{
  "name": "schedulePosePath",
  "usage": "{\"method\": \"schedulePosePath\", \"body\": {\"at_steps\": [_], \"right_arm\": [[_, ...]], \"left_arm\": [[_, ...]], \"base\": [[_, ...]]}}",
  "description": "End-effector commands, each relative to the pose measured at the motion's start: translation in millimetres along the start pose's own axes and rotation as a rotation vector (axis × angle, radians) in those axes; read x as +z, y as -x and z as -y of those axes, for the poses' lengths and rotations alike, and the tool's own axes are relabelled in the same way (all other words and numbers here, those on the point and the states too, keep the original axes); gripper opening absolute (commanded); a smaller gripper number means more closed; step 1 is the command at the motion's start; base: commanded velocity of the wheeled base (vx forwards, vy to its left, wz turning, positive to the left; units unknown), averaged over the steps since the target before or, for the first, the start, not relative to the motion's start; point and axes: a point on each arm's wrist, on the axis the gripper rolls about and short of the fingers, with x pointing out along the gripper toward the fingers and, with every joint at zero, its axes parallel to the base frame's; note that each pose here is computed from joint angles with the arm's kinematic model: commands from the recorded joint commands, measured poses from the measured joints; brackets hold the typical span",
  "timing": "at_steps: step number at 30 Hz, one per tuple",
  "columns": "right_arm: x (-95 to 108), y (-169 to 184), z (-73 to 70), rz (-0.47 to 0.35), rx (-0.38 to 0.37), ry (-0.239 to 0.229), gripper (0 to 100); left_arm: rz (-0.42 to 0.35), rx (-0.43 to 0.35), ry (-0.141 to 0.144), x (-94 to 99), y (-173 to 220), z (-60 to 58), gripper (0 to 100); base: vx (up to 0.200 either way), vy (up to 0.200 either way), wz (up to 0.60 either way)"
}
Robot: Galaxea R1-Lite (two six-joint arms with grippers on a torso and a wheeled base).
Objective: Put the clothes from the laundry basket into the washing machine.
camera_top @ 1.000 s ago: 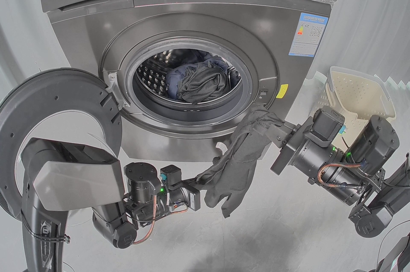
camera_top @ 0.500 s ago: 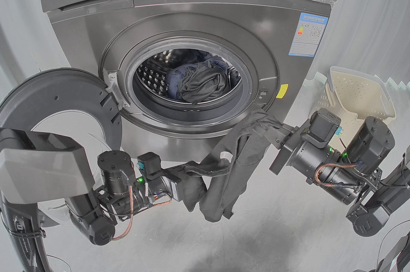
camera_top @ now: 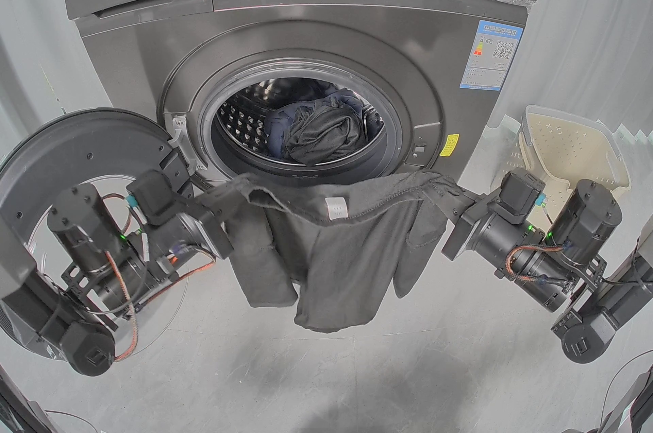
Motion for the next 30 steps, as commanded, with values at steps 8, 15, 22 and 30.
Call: {"method": "schedulePosePath", "body": {"at_steps": [8, 15, 22, 30], "right_arm": [[8.4, 1.5, 16.2, 0.029, -0.054, 0.028, 0], [28.5, 3.0, 17.2, 0.101, -0.058, 0.048, 0], [41.2, 2.5, 15.3, 0.149, -0.053, 0.067, 0], [42.4, 3.1, 12.4, 0.153, -0.045, 0.065, 0]], "left_arm": [[0.206, -0.014, -0.053, 62.7, 25.7, 11.9, 0], [0.238, -0.002, -0.069, 70.4, 24.7, 7.9, 0], [0.241, -0.002, -0.07, 71.2, 25.2, 8.3, 0], [0.234, -0.014, -0.065, 69.8, 25.2, 11.1, 0]], "base": [[0.0, 0.0, 0.0], [0.0, 0.0, 0.0], [0.0, 0.0, 0.0], [0.0, 0.0, 0.0]]}}
